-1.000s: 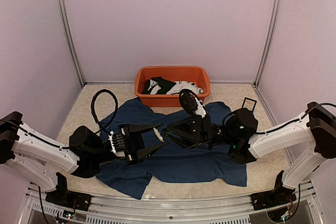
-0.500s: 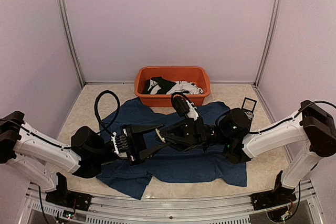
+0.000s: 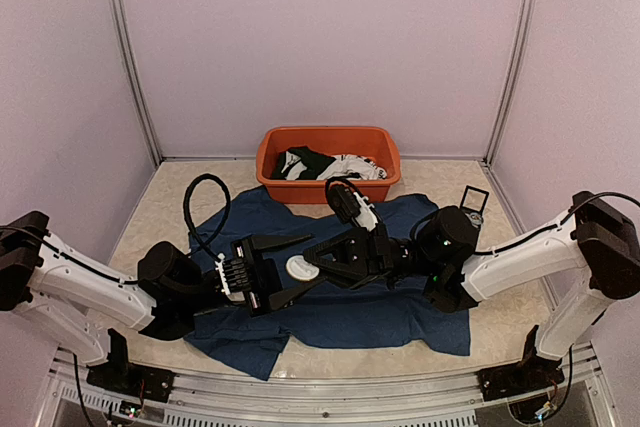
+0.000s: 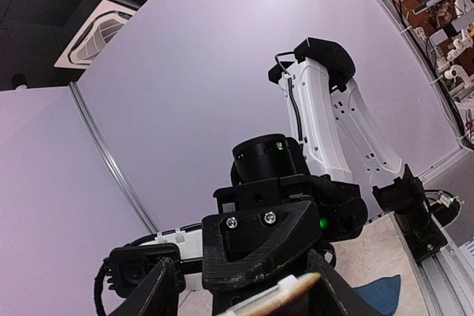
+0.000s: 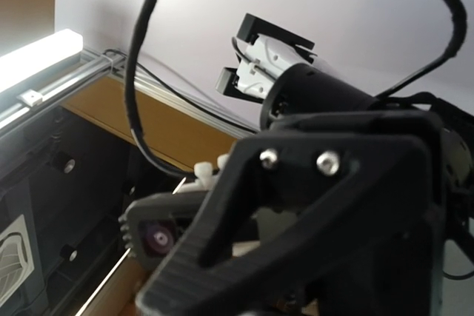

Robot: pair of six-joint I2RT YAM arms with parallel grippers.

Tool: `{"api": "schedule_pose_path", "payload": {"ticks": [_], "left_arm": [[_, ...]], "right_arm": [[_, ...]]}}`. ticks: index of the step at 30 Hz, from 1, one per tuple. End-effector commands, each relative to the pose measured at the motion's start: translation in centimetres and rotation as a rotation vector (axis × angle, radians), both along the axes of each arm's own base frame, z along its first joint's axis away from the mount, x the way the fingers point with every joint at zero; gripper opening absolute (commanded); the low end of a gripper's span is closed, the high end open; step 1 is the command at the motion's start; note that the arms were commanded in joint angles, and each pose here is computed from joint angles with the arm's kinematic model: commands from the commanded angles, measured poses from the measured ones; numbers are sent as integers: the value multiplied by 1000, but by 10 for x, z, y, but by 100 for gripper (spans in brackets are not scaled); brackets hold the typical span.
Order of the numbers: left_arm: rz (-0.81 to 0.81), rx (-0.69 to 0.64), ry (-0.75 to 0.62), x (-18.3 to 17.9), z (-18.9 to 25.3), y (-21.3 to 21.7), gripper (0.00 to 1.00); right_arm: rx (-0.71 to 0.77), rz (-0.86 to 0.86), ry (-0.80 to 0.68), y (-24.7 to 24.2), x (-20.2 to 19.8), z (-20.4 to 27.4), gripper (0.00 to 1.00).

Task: Pin the brooch onto the clothing
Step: Pass from the left arm to the right

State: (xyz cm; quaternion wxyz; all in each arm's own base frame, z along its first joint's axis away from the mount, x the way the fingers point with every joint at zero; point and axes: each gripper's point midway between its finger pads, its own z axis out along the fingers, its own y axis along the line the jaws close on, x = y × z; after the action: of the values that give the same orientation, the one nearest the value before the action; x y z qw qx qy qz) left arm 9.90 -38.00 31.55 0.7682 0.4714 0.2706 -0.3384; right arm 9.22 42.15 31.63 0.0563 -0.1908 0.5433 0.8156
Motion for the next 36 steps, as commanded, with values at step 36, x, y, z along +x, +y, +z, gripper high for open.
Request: {"api": "schedule_pose_path", "payload": {"ticks": [36], "left_arm": [[201,201,520,37,-15,15,99]], "right_arm": [[-237,-470,-676,-54,45,40,0]]}}
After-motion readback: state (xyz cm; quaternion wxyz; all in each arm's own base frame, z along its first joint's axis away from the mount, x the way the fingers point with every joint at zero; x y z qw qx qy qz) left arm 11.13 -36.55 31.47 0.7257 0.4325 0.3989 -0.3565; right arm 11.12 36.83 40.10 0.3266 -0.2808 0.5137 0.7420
